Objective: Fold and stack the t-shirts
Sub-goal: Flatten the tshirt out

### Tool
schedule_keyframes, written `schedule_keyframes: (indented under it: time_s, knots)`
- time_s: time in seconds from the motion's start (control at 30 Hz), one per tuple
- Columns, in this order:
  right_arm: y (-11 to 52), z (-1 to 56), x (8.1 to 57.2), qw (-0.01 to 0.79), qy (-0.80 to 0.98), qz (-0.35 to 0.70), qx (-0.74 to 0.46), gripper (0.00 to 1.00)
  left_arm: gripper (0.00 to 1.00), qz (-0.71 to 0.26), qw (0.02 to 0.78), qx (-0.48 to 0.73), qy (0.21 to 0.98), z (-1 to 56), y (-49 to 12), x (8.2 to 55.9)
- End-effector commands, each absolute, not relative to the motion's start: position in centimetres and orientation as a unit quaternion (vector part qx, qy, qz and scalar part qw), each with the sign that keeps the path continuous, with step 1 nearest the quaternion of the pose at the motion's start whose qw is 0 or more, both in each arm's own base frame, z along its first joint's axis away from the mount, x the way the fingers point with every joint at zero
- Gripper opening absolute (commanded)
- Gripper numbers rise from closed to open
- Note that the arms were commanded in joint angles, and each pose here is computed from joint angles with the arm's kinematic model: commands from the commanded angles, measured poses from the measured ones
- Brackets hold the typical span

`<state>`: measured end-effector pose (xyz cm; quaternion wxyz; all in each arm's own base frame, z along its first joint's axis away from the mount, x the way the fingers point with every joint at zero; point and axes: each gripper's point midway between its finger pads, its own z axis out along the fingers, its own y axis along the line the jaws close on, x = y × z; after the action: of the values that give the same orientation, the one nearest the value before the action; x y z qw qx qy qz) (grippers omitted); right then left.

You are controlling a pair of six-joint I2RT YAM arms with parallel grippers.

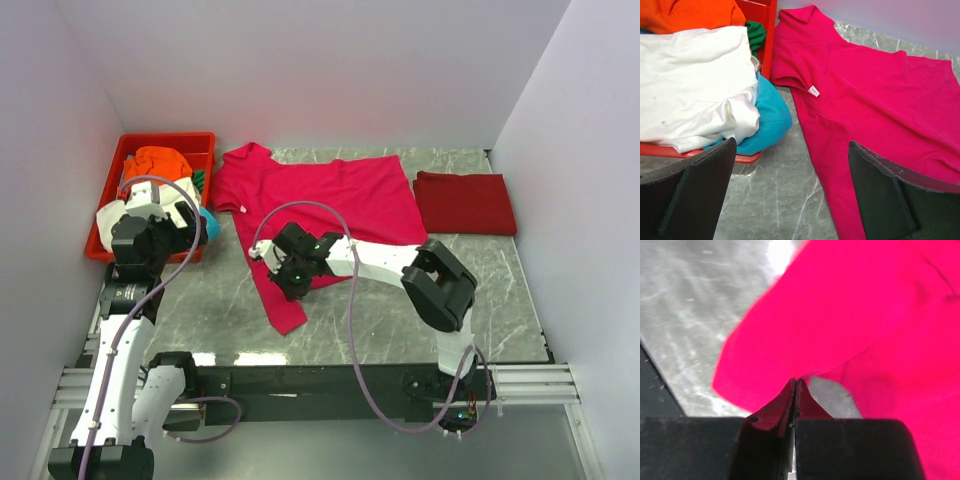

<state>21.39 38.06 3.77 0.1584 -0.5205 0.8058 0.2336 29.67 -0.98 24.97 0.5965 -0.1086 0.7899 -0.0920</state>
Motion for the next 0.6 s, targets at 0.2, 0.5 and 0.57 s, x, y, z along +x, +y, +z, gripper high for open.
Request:
schedule_keyframes:
  time_s: [0.2, 0.5, 0.57]
  knots:
    - [40.8, 10.5, 16.8, 0.210, 0.705, 0.227, -0.638, 0.00, 0.98, -0.086, 0.628, -0.097, 0.767, 26.9, -0.8, 29.4]
    - [49.9, 11.3, 8.5, 0.215, 0.577, 0.243, -0.750, 0.01, 0.99, -0.005, 0.716, -0.199, 0.669, 31.4, 4.0, 25.4]
    - [51.6, 9.9, 5.9, 0.192, 0.563, 0.250, -0.764, 0.08, 1.00, 0.006, 0.734, -0.217, 0.643, 32.3, 4.8, 24.1]
